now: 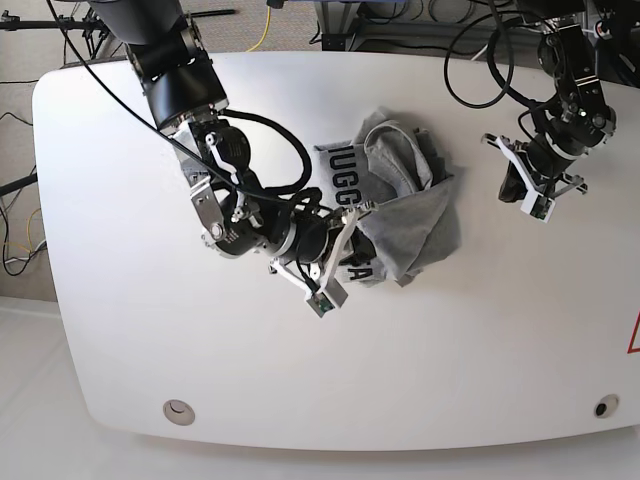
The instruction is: Fold the T-shirt properly
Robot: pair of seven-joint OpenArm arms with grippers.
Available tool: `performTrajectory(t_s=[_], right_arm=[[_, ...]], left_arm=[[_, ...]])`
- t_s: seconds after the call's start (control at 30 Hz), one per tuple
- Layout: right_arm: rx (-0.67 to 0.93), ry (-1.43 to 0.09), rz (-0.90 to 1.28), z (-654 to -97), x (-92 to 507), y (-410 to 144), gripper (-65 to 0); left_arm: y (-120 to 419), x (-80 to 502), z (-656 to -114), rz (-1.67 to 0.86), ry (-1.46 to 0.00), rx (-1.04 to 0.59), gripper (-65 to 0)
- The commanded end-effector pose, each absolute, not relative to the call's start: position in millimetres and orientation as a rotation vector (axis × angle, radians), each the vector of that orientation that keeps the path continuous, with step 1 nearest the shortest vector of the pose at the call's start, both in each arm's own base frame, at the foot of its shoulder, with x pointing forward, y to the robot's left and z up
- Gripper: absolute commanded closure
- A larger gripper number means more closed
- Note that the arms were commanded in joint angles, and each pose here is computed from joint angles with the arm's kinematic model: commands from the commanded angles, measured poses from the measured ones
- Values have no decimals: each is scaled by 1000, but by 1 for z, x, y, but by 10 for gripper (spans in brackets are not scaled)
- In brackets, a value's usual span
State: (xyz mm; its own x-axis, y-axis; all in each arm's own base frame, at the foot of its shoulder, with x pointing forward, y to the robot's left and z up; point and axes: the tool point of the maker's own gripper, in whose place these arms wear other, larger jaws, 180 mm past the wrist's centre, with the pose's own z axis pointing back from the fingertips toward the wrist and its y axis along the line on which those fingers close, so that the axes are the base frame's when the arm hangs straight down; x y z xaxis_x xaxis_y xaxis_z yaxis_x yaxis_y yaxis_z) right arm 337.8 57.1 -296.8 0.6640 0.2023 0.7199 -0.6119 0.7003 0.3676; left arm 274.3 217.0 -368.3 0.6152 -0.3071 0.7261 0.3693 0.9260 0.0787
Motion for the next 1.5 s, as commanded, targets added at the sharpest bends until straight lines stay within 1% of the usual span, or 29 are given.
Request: performTrajectory(t_s=[0.0, 0.33, 0.47, 0.63, 0.8, 0.97, 1.23, 1.47], right_arm=[[678, -754, 512, -281, 333, 64, -6], [685, -720, 495, -294, 319, 62, 0], [655, -702, 494, -304, 317, 50, 0], [619, -724, 481, -311, 320, 32, 0], [613, -734, 475, -314, 320, 28, 0], [605, -693, 451, -329, 319, 25, 0], [639, -651, 424, -341, 317, 39, 0], [665, -675, 446, -338, 315, 53, 0]], left_arm=[[218, 283, -354, -396, -875, -75, -3], [219, 283, -354, -398, -874, -73, -3], [219, 283, -354, -398, -874, -73, -3], [219, 283, -354, -398, -874, -73, -3], [219, 283, -354, -398, -874, -73, -3], [218, 283, -354, -398, -874, -75, -3], [218, 284, -353, -398, -875, -75, -3], [218, 283, -354, -398, -874, -75, -3]])
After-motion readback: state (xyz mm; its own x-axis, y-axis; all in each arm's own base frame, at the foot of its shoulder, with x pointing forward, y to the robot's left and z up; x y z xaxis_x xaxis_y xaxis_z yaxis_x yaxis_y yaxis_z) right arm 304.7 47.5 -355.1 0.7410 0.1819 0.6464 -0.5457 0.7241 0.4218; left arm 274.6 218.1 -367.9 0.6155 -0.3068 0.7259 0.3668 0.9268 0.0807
